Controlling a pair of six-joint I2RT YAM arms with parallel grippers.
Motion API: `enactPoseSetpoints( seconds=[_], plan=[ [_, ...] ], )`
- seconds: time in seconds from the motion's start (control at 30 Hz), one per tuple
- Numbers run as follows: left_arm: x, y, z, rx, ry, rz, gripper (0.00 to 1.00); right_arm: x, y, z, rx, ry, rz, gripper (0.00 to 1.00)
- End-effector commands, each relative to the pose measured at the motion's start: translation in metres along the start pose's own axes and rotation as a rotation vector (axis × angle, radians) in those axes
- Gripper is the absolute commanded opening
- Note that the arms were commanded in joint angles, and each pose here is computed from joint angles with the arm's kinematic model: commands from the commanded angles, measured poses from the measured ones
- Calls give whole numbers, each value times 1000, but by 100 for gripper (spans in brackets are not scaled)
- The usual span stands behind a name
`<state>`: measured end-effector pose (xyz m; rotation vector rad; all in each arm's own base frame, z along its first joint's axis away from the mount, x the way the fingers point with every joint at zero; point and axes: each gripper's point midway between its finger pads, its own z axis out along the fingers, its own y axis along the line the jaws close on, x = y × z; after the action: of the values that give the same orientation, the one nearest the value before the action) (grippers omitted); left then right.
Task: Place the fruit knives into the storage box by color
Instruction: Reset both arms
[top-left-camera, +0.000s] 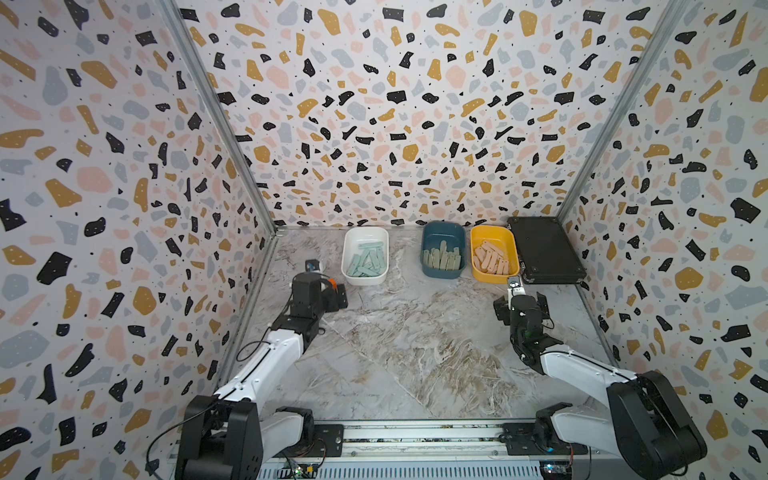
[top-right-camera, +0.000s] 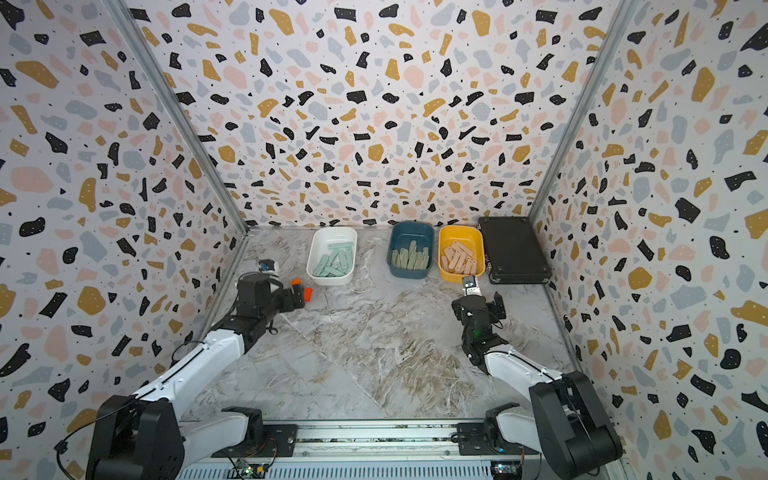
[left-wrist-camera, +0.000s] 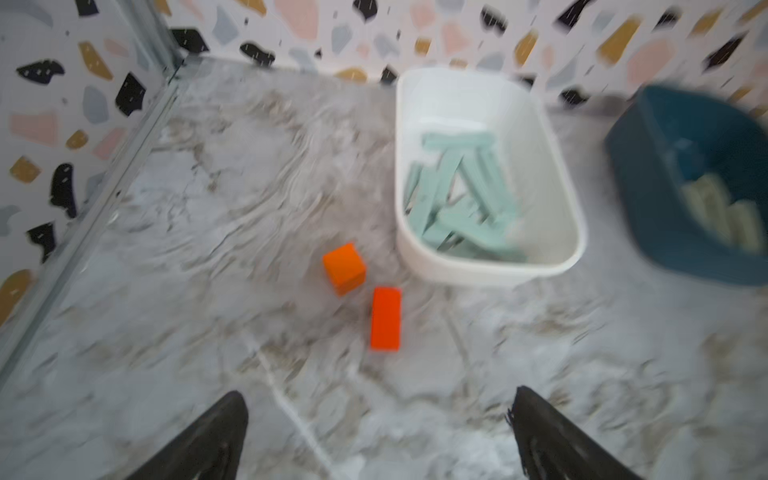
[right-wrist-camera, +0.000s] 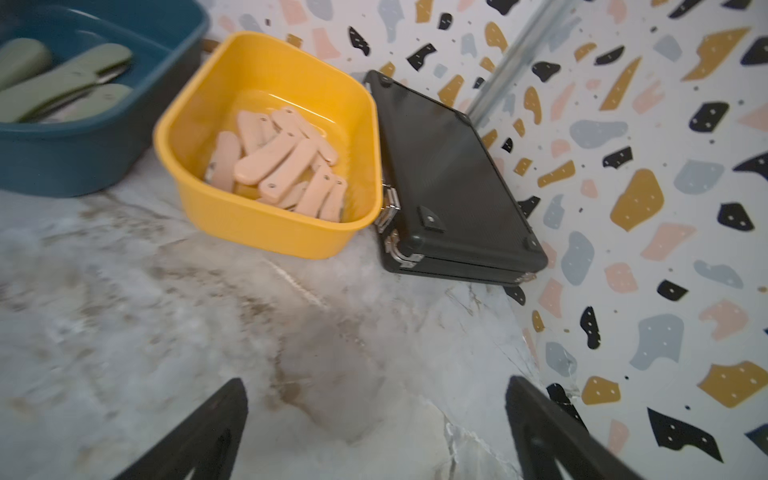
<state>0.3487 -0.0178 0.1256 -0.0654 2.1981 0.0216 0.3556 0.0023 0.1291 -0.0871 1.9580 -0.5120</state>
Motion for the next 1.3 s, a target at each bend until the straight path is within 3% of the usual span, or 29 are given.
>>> enactPoseSetpoints(
  seconds=[0.0,0.07,0.13,0.2,0.27,0.33,0.53,0.6,0.77,0.9,1.07,1.17,1.27],
  plan=[
    [-27,30,-5,-135,-198,128,99,-3,-3,13,-42,-49,139,99],
    [-15,29,7,-101,-225,156,99,8,-3,23,-33,-55,147,99],
    [-20,40,22,-106,-234,37,99,14,-2,30,-26,-77,158,99],
    [-15,33,39,-60,-129,64,99,26,-5,32,-69,-55,221,99],
    [2,39,49,-81,-141,40,99,31,-12,35,-88,-102,293,99],
    [15,48,45,-120,-252,-3,99,37,-5,35,-124,-84,277,100],
    [21,54,54,-101,-225,-39,99,30,3,45,-187,-59,258,100],
    [21,55,55,-98,-218,-44,99,36,2,47,-174,4,260,100],
    [20,55,48,-99,-249,-42,99,33,-3,45,-148,-43,270,100],
    [23,75,40,-211,-267,-109,99,34,1,49,-168,-21,264,100],
    [22,72,42,-200,-264,-98,99,34,1,49,-171,-8,267,100],
    [19,55,49,-108,-242,-43,99,34,1,49,-173,-12,265,100],
    [19,53,51,-96,-239,-35,99,34,2,49,-176,-12,266,100]
  ],
)
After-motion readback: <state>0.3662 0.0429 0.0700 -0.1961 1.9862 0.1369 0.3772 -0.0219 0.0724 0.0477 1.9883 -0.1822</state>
